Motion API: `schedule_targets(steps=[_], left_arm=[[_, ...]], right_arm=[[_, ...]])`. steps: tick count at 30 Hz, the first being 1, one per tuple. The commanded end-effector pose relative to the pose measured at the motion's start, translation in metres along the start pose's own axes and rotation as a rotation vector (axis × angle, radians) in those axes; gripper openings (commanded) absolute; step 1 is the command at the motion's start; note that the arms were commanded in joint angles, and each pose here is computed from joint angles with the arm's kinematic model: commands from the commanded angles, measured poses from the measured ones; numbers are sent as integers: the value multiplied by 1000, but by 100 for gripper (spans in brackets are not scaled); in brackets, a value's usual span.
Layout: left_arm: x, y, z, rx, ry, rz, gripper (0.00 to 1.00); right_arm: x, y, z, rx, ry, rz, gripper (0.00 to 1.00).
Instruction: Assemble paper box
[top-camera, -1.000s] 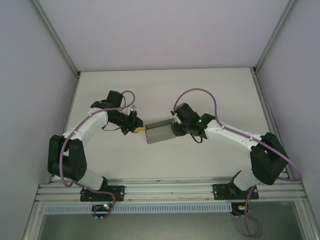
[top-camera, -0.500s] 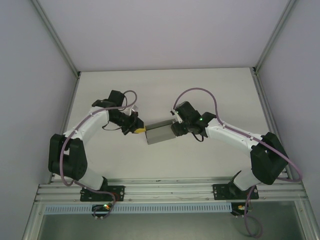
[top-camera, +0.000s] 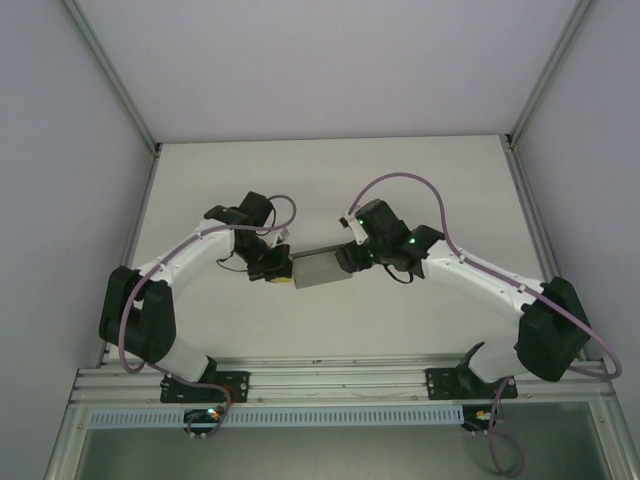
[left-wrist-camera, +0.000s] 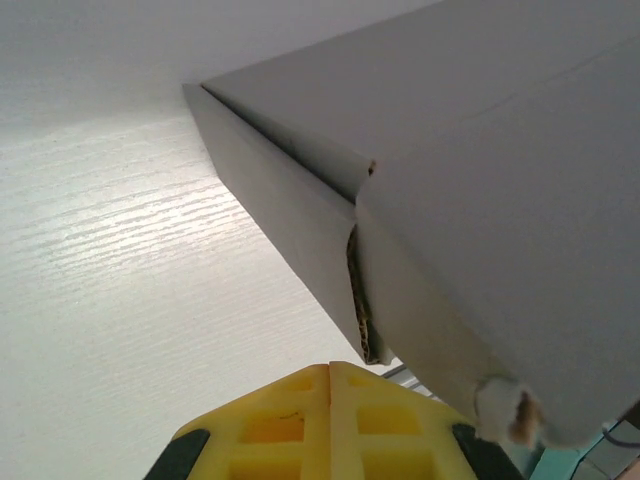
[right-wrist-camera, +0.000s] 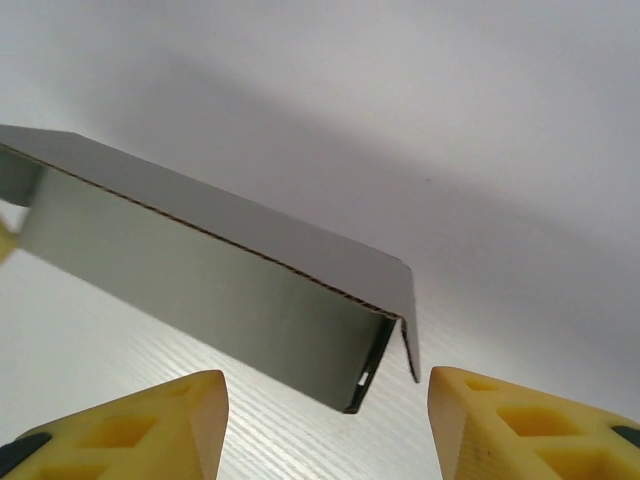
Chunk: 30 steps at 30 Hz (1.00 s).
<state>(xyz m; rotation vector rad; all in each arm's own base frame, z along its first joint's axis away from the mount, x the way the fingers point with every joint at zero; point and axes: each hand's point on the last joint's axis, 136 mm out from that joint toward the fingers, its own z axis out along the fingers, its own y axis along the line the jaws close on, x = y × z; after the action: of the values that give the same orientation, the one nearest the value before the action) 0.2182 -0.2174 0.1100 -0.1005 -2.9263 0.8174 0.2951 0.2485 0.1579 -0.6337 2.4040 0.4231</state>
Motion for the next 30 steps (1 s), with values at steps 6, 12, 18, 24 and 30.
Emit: schedule_targets(steps=[6,12,18,24,30], left_arm=[[4,-15,-19,58,-43,27,0],[8,-14,-50,-75,-174,106,34],[3,-12,-66,-148,-289,136,42],[-14,-25,-57,-165,-336,195,45],[-27,-27,-49,-172,-359,207,45]], right_arm=[[-3,-28,-30,60,-63,-71,50],[-8,-24,-27,38,-55,-119,51],[-5,-26,-12,47,-5,-108,46],[-9,-22,5,21,3,-90,42],[-17,-29,22,61,7,-84,39]])
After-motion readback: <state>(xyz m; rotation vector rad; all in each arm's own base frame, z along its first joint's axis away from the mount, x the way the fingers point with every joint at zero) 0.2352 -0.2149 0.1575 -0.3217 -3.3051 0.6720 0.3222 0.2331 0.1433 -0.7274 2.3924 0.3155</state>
